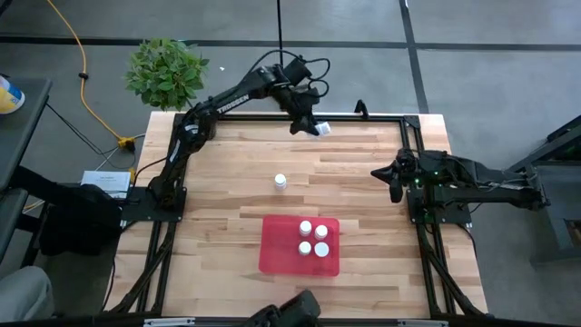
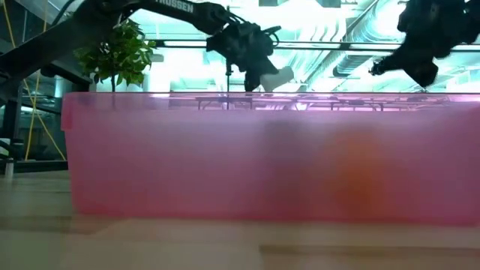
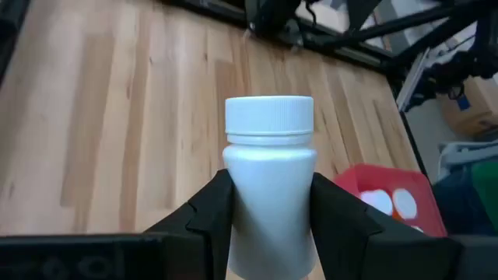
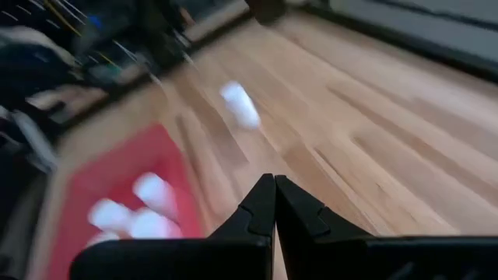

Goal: Pick and place pill bottles into a basket
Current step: Put the top white pill bottle into the bin

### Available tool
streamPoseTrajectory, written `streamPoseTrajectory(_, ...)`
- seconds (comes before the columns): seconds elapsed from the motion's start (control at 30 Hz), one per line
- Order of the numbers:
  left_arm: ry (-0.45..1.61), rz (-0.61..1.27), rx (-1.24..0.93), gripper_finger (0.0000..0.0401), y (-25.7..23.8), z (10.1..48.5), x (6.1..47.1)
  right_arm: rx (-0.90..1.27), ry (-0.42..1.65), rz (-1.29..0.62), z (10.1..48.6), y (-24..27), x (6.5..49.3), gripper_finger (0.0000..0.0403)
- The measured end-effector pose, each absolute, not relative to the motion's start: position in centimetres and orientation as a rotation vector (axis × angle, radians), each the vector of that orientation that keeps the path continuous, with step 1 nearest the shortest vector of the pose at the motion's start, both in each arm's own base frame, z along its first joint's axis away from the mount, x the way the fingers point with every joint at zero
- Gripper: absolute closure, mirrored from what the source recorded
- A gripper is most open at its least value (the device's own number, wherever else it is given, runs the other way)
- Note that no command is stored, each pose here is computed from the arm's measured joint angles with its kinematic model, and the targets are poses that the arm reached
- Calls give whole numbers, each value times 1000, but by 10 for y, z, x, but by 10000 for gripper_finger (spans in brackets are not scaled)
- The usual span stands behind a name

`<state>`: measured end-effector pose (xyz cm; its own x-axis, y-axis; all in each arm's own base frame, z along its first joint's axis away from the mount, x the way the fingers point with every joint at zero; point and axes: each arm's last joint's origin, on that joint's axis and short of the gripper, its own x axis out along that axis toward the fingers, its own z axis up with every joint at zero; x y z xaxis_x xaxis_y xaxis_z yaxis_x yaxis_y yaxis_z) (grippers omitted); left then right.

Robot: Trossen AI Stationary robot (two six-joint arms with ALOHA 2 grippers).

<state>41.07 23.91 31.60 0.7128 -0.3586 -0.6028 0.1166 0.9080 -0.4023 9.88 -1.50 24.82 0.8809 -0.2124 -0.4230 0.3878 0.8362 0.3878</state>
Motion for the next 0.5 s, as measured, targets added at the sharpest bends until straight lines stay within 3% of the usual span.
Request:
streamPoseTrajectory(0.13,784,-307,-360,226,223,315,413,487,262,-288,265,-16,106,403)
streamPoseTrajectory(0.37,784,-400,-286,226,185,316,433,459,309,-359,281,-26,125,399)
streamPoseTrajectory(0.5,797,-412,-256,226,171,316,438,429,342,-364,294,-32,140,372)
